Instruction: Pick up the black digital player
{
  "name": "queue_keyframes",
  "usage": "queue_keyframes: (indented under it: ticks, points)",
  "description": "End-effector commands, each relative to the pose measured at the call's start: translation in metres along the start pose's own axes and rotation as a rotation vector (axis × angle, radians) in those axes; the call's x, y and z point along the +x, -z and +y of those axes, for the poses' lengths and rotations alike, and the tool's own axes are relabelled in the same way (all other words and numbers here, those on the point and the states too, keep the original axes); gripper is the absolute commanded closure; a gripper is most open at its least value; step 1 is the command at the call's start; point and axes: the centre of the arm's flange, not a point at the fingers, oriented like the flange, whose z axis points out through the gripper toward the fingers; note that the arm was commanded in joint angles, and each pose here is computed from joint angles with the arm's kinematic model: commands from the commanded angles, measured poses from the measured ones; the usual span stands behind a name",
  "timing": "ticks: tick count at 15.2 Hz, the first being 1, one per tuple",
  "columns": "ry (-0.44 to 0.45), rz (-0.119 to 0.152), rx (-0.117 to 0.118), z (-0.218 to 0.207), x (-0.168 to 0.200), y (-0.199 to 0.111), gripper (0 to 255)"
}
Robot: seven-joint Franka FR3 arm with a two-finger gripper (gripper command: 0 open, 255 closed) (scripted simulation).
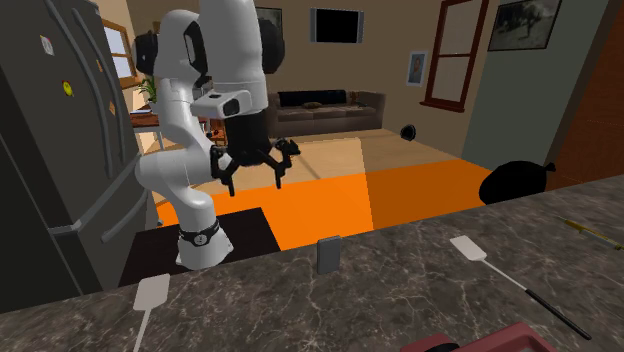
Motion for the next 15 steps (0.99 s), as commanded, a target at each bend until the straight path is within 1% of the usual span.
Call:
queue_keyframes:
  ticks: [1,13,15]
  points:
    - [-0.030,0.006,-0.008,-0.021,0.004,-0.014,0]
    - [-0.197,0.036,-0.060,-0.148,0.044,-0.110,0]
    - [-0.202,0.037,-0.062,-0.152,0.045,-0.119,0]
